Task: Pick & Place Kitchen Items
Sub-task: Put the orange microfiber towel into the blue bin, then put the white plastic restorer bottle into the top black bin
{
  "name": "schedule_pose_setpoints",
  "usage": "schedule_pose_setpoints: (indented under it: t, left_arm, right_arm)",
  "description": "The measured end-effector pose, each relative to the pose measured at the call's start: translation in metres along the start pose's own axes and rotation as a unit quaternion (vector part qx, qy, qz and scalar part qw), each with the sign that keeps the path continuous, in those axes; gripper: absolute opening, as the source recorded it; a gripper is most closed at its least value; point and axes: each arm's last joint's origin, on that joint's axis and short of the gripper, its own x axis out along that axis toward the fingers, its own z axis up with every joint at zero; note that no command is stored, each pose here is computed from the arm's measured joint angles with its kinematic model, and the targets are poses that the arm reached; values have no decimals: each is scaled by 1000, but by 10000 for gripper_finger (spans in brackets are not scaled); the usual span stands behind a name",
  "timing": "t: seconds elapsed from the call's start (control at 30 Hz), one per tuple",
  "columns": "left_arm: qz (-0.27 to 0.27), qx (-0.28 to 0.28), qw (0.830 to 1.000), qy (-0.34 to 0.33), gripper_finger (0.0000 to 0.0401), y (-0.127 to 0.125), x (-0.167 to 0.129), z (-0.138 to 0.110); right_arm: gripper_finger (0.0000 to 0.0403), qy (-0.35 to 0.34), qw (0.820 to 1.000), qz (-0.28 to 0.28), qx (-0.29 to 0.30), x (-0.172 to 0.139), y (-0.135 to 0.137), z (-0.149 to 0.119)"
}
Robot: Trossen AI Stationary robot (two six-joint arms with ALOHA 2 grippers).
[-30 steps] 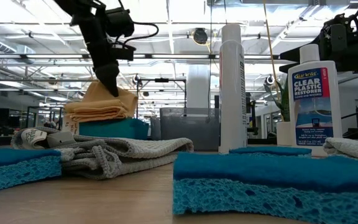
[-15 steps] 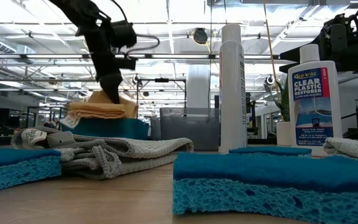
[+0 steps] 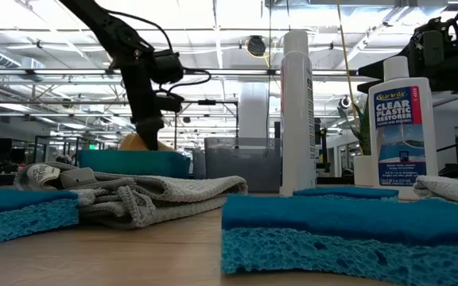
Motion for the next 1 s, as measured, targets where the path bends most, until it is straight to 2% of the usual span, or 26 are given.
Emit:
schedule_pose_setpoints:
  t: [0.47,0.63,0.83,1.0]
  left_arm:
    - [10,-46,999,17,48,12,10,-6]
    - [22,-50,998,15,115,10,9,-4]
    - [96,-47,994,23,215,15,8,-2]
    - [146,-32,988,42,268,15,-10,-1]
  right_arm:
    - [334,0,1000,0,0,0,0,0]
    - [334,0,1000,0,0,0,0,0]
    - [334,0,1000,0,0,0,0,0]
    - [334,0,1000,0,0,0,0,0]
